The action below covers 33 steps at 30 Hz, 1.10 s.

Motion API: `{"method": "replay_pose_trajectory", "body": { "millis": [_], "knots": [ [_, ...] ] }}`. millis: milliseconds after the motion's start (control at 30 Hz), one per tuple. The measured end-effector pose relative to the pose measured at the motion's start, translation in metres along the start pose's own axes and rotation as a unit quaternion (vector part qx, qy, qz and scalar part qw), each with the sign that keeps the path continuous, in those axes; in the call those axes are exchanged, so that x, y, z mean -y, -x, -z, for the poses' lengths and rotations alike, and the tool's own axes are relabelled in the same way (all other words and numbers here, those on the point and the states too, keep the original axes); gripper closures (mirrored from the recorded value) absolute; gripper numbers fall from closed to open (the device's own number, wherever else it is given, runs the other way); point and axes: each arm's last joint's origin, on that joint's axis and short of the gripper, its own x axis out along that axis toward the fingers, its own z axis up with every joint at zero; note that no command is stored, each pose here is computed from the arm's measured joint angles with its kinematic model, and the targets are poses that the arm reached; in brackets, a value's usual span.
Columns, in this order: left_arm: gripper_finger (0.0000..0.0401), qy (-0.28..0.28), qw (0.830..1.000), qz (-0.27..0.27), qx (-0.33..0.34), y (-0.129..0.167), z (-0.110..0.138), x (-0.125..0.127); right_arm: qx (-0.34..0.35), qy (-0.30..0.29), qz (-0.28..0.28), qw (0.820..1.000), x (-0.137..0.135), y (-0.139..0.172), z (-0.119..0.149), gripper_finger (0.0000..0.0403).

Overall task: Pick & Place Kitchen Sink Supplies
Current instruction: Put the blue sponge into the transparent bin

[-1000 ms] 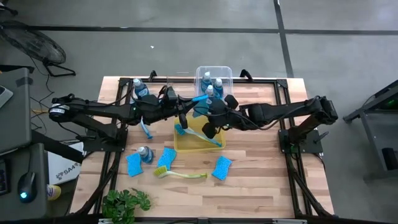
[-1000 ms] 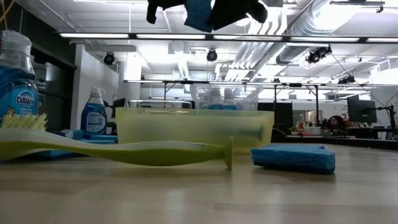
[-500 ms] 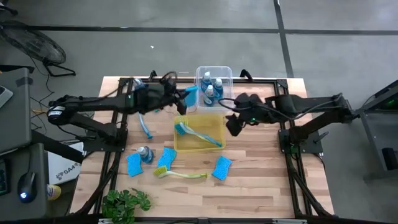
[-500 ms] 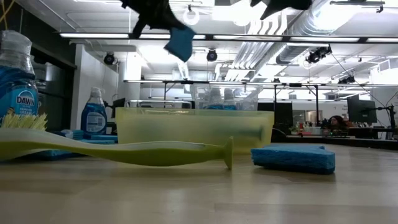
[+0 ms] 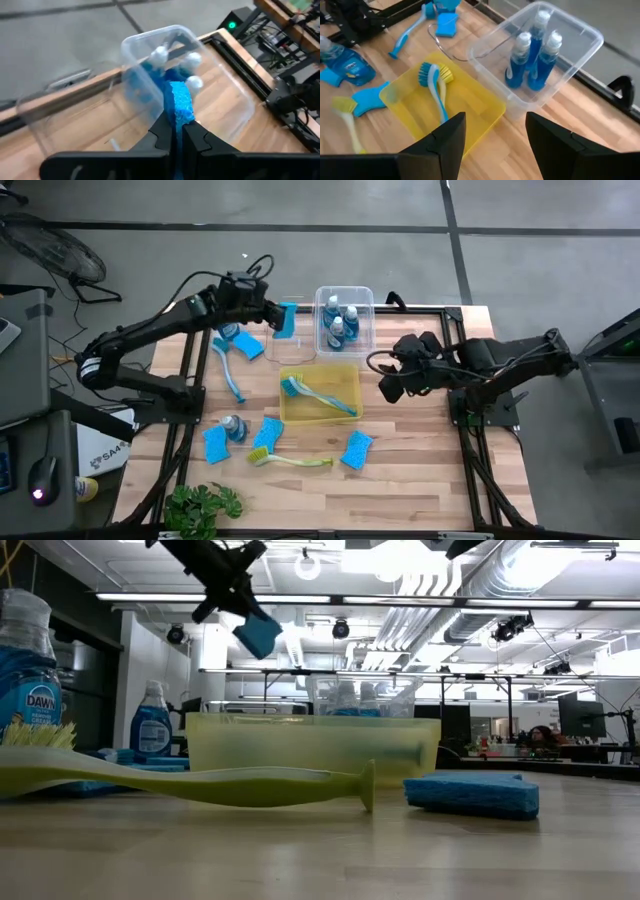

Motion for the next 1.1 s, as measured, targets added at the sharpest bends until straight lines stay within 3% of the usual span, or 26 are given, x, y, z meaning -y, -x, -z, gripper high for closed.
{"method": "replay_pose_trajectory", "body": {
  "millis": [300, 633, 933, 1100],
  "knots": [
    [0.0398, 0.102, 0.993, -0.042, -0.047, -0.011, -0.006, -0.04, -0.007, 0.031, 0.031, 0.999, 0.001, 0.007, 0.013, 0.0203],
    [0.0398, 0.172, 0.975, -0.076, -0.116, -0.061, 0.004, -0.064, -0.002, 0.038, 0.037, 0.999, -0.002, 0.013, 0.02, 0.0203],
    [0.0398, 0.214, 0.964, -0.065, -0.142, -0.109, 0.015, -0.073, -0.003, 0.037, 0.036, 0.999, -0.002, 0.013, 0.02, 0.0203],
    [0.0398, 0.222, 0.959, -0.088, -0.155, -0.123, 0.023, -0.079, -0.003, 0.037, 0.036, 0.999, -0.002, 0.013, 0.02, 0.0203]
  ]
}}
